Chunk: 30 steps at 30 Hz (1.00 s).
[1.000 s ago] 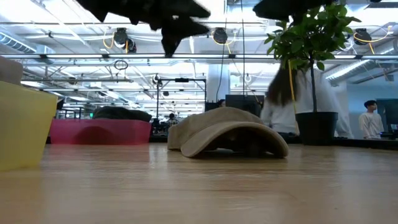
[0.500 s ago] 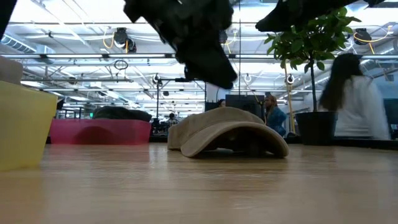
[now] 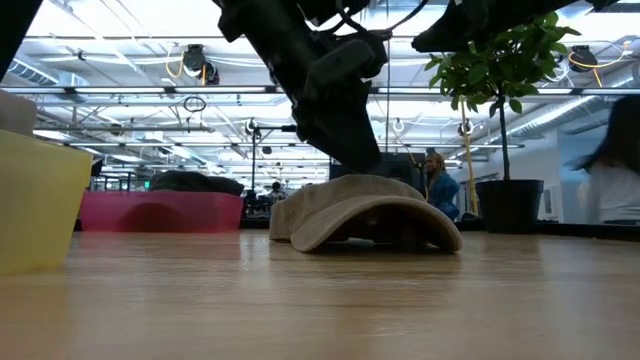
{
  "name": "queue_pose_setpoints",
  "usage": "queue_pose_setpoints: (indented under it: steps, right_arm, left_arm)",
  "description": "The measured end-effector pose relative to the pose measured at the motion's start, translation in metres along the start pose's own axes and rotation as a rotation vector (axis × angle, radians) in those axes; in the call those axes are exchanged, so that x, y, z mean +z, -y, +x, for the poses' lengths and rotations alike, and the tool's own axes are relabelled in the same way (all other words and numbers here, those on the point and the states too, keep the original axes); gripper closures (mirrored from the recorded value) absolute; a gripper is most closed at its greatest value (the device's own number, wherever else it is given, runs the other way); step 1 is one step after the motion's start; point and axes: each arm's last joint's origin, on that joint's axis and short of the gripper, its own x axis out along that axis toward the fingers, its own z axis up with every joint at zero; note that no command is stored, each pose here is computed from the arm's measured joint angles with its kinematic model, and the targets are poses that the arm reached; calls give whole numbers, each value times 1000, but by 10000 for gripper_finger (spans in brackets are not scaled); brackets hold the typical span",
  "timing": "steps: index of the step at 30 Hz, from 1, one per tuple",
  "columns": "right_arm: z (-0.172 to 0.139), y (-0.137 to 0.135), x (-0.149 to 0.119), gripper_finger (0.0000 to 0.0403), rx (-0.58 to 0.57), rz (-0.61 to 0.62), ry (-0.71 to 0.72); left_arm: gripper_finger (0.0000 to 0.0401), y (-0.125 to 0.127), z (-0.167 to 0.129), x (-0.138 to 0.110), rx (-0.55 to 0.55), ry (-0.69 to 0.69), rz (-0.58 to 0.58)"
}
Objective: Pick & Place hat
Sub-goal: Put the brown cap into the yellow bin
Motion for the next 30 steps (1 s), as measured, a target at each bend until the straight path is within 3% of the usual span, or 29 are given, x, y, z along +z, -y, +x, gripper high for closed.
queue_pose_setpoints:
  steps: [7, 13, 20, 30]
  right_arm:
    - [0, 0, 0, 303, 0, 0, 0]
    - [0, 0, 0, 303, 0, 0, 0]
    - [0, 0, 0, 303, 0, -4, -1]
    - [0, 0, -2, 303, 2, -24, -14]
  left_arm:
    - [168, -1, 0, -1, 42, 3, 5]
    - [191, -5, 15, -14, 52, -94, 1]
    - [252, -11, 14, -13, 61, -99, -5]
    - [366, -10, 14, -14, 53, -106, 140]
